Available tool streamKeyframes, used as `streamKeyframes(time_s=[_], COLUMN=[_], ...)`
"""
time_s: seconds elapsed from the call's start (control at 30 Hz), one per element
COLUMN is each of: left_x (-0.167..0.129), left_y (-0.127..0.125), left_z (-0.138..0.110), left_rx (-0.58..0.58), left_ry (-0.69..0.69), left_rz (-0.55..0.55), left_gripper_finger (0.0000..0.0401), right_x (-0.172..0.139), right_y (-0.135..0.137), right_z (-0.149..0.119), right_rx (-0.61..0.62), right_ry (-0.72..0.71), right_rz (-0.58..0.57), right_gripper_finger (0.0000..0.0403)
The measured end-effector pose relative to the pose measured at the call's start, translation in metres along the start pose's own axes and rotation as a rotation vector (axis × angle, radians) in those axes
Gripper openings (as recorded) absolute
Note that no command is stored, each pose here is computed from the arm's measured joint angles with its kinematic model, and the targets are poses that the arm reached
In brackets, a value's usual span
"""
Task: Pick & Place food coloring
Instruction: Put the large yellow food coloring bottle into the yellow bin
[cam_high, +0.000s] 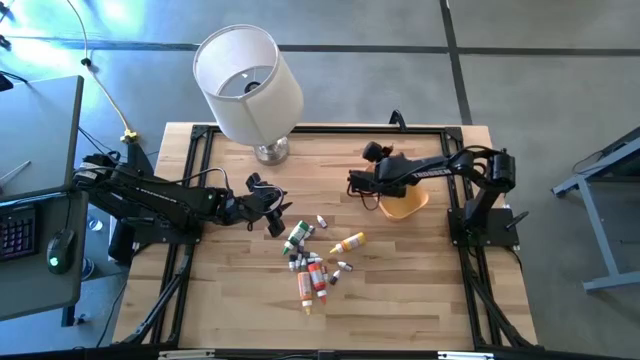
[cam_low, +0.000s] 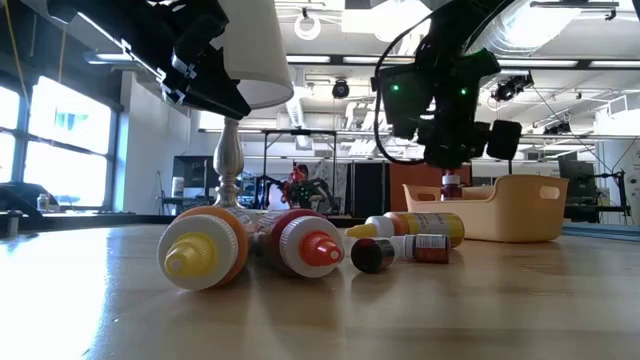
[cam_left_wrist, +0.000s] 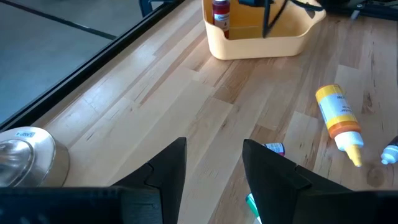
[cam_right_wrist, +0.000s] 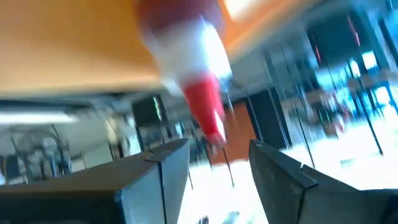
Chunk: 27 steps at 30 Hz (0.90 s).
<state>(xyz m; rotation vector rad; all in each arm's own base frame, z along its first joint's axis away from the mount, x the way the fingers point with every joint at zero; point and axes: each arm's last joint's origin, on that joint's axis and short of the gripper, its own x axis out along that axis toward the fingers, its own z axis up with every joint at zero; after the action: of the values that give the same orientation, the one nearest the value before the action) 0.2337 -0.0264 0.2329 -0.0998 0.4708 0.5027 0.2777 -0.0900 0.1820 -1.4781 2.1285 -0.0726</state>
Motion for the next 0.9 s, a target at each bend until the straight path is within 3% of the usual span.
streamKeyframes(time_s=[0.13,0.3,0.5,0.6,0.73,0.83,0.9], left_x=[0.0,0.0,0.0,0.0,0.0,0.0,0.0], left_y=[0.0,0.0,-0.001,-0.002,-0.002,-0.002,-0.002], left_z=[0.0,0.0,0.0,-0.001,-0.001,-0.001,-0.001], left_rx=[0.001,0.04,0.052,0.052,0.052,0.052,0.052], left_ry=[0.0,0.001,0.015,0.019,0.018,0.017,0.016], left_rz=[-0.001,-0.002,-0.045,-0.056,-0.055,-0.052,-0.051], left_gripper_finger=[0.0156,0.0156,0.0156,0.0156,0.0156,0.0156,0.0156], right_x=[-0.002,-0.012,-0.051,-0.078,-0.119,-0.148,-0.162], right_y=[0.001,0.002,0.009,0.013,0.014,0.008,0.003], right_z=[-0.009,-0.023,-0.043,-0.049,-0.052,-0.054,-0.054], right_rx=[0.026,0.182,0.432,0.629,0.888,1.12,1.18], right_ry=[0.088,0.128,-0.051,-0.276,-0.748,-1.151,-1.389], right_rz=[-0.045,-0.113,-0.189,-0.2,-0.126,0.025,0.166], right_gripper_finger=[0.0155,0.0143,0.0128,0.0125,0.0124,0.0124,0.0124])
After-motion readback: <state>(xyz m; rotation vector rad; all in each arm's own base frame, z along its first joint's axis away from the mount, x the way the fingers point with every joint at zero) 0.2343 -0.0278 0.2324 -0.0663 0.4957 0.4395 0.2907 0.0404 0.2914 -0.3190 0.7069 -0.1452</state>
